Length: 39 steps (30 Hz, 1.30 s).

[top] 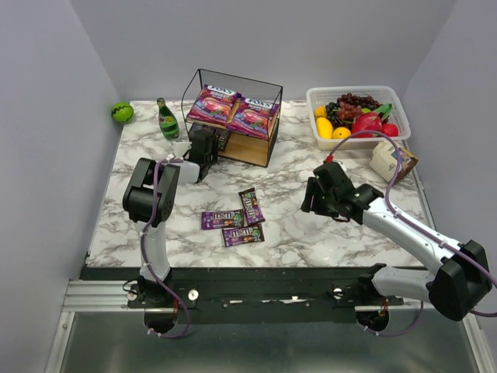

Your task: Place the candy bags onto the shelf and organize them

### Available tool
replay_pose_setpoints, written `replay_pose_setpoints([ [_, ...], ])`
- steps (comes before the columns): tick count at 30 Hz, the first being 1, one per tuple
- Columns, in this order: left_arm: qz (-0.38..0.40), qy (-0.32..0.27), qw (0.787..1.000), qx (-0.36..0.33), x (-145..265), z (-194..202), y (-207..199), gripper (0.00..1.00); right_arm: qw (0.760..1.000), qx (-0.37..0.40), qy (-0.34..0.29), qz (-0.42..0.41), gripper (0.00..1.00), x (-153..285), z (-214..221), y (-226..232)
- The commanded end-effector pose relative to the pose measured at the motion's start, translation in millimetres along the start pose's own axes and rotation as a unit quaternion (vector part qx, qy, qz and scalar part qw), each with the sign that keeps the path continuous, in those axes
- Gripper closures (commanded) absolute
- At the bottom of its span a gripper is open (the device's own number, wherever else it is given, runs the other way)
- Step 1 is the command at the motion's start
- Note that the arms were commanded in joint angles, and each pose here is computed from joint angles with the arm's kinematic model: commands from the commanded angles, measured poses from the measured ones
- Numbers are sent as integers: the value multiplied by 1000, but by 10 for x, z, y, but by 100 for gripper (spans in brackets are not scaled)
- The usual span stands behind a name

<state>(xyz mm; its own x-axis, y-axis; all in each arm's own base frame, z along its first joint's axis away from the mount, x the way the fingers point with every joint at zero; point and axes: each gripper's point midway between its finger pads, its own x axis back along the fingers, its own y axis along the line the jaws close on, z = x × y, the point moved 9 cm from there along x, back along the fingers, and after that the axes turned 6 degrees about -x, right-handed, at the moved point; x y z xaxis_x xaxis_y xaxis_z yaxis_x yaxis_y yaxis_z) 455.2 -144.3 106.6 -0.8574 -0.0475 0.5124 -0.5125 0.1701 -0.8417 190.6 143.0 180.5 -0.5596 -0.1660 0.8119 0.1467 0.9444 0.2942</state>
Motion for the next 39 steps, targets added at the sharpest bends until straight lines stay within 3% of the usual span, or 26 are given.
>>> replay_pose_setpoints([
  [1,-26,-17,999,-37,153,-35,30,45,1000,3,-2,10,32,-26,-7,-38],
  [13,1,12,995,-95,641,-105,140,37,1000,12,10,-14,31,-5,-22,25],
  [17,10,-2,986,-169,947,-234,98,37,999,16,20,-39,31,-16,13,57],
  [23,7,-24,954,-299,1537,-522,33,20,989,42,47,-130,31,-65,73,270],
  [26,-6,-18,932,-362,1761,-636,85,2,984,63,59,-155,31,-130,97,479],
  [29,-3,5,912,-410,1918,-723,184,1,980,87,77,-164,31,-208,141,736],
  [36,11,88,897,-433,2159,-854,531,1,966,105,122,-202,32,-425,289,1248],
  [38,-5,123,888,-442,2213,-838,639,5,962,102,133,-214,34,-471,292,1347],
  [39,-9,133,882,-453,2222,-841,672,11,961,101,136,-218,36,-496,296,1391],
])
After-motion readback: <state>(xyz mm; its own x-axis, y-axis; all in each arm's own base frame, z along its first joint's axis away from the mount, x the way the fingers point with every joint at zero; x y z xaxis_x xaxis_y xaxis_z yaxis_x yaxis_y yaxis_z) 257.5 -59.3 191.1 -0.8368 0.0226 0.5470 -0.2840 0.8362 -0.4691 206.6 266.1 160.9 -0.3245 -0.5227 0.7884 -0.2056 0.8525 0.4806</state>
